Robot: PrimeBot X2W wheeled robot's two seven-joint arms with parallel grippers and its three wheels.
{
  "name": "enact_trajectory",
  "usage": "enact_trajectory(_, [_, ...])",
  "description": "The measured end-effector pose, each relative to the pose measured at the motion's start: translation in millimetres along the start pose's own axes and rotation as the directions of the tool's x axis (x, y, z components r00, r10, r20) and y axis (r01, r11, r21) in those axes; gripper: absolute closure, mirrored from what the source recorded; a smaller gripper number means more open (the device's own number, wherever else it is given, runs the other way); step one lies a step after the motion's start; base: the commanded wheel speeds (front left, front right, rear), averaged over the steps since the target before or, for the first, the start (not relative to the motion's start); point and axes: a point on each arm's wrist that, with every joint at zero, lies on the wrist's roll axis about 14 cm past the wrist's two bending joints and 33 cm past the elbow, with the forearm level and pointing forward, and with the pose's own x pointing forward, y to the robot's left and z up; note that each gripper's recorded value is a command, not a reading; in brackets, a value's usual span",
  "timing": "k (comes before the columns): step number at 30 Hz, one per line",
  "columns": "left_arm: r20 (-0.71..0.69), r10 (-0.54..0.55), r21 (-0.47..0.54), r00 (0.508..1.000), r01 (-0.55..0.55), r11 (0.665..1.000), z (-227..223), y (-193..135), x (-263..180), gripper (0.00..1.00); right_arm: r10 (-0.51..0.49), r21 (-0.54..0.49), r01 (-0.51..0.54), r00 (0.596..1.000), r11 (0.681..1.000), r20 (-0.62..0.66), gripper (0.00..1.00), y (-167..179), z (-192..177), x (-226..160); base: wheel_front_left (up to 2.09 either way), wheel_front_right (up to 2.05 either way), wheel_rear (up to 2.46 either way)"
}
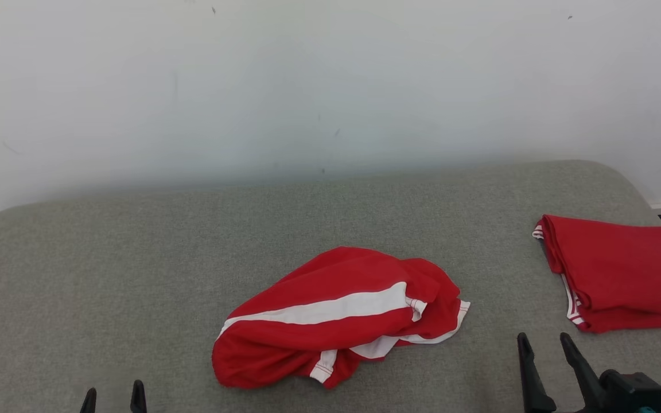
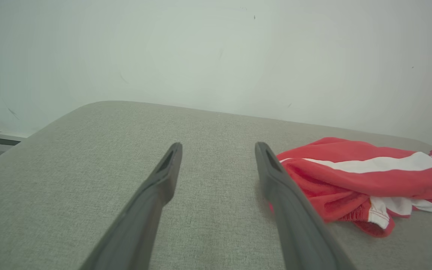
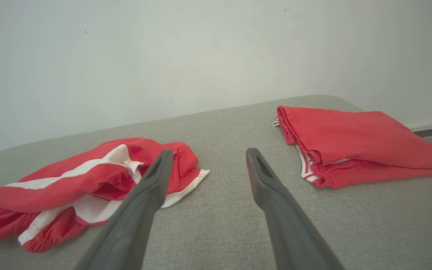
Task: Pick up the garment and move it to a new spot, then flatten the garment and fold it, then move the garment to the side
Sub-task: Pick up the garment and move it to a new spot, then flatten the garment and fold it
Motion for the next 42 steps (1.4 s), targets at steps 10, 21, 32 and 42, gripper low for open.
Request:
enact_trajectory(10, [0.003, 0.022, 0.019, 1.000, -0.022, 1.000, 0, 20, -17, 0.00, 0.077, 0.000, -0.077, 0.996, 0.997, -0.035, 0.00, 25, -7, 4, 0.00, 0.00, 0.00])
enact_trajectory(21, [-0.045, 0.000, 0.022, 0.999, 0.001, 1.000, -17, 11, -23, 0.00, 0.081, 0.003, -0.081, 0.996, 0.997, -0.046, 0.00, 27, -11, 2, 0.00, 0.00, 0.00])
enact_trajectory(32, [-0.061, -0.018, 0.024, 0.998, 0.020, 1.000, -22, 4, -22, 0.00, 0.077, 0.011, -0.077, 0.996, 0.997, -0.051, 0.00, 26, -13, 2, 0.00, 0.00, 0.00])
enact_trajectory(42, [-0.095, -0.085, -0.010, 0.992, 0.085, 0.996, -30, -18, -18, 0.00, 0.074, 0.009, -0.073, 0.996, 0.997, -0.049, 0.00, 25, -12, 4, 0.00, 0.00, 0.00])
